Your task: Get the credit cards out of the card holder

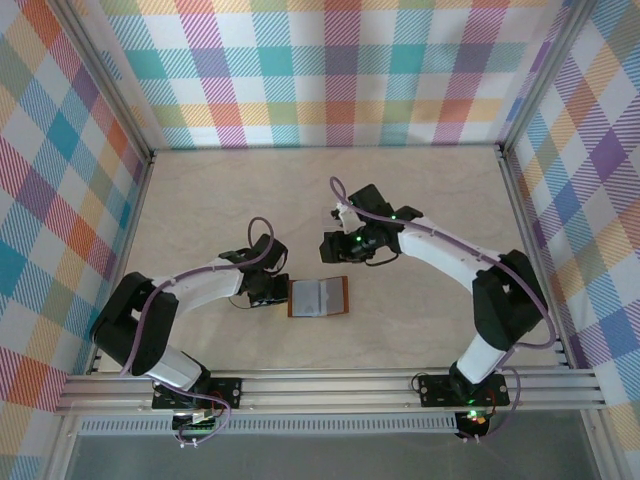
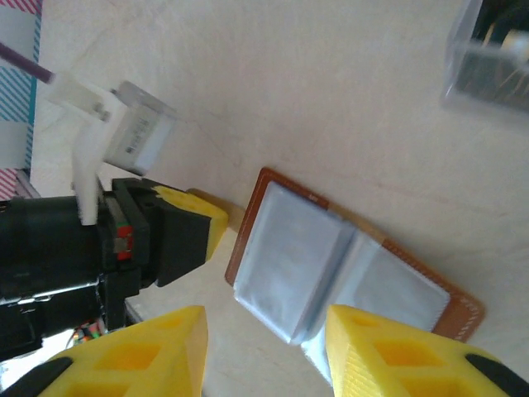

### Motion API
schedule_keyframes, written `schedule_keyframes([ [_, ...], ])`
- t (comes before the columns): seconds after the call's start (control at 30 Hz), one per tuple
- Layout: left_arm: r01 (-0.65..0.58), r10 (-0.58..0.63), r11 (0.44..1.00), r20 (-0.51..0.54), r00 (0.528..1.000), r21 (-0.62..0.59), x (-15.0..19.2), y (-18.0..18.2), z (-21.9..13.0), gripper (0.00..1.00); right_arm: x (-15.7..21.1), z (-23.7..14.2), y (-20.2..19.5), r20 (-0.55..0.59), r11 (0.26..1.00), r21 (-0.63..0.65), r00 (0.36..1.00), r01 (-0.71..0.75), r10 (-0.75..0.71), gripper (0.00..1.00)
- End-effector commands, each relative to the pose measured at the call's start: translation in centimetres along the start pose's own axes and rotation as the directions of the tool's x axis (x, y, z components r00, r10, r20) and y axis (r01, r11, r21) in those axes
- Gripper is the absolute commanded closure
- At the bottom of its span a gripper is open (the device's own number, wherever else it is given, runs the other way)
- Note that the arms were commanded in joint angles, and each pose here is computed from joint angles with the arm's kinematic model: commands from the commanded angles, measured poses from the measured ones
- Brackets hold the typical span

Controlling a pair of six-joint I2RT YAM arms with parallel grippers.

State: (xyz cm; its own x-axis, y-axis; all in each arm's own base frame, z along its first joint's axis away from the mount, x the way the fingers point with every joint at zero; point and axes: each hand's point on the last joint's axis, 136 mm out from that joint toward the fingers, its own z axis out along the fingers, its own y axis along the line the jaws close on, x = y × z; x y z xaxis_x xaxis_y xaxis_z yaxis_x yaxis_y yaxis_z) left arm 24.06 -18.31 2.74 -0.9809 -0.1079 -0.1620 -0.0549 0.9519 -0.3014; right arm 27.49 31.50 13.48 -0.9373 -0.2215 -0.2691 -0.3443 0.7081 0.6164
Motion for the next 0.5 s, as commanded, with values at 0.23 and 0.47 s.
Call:
schedule_keyframes([
  [0.23,-0.009,0.009,0.999,-0.004,1.0,-0.047,-0.9,0.7,0.1,0.94,2.2,3.4,1.0,-0.122,0.984,-0.065,0.98,-0.163,0.154,0.61],
  [0.47,-0.001,-0.002,0.998,-0.047,0.999,-0.069,0.6,2.0,1.4,0.95,3.6,5.8,2.2,-0.183,0.978,-0.088,0.968,-0.187,0.169,0.7],
])
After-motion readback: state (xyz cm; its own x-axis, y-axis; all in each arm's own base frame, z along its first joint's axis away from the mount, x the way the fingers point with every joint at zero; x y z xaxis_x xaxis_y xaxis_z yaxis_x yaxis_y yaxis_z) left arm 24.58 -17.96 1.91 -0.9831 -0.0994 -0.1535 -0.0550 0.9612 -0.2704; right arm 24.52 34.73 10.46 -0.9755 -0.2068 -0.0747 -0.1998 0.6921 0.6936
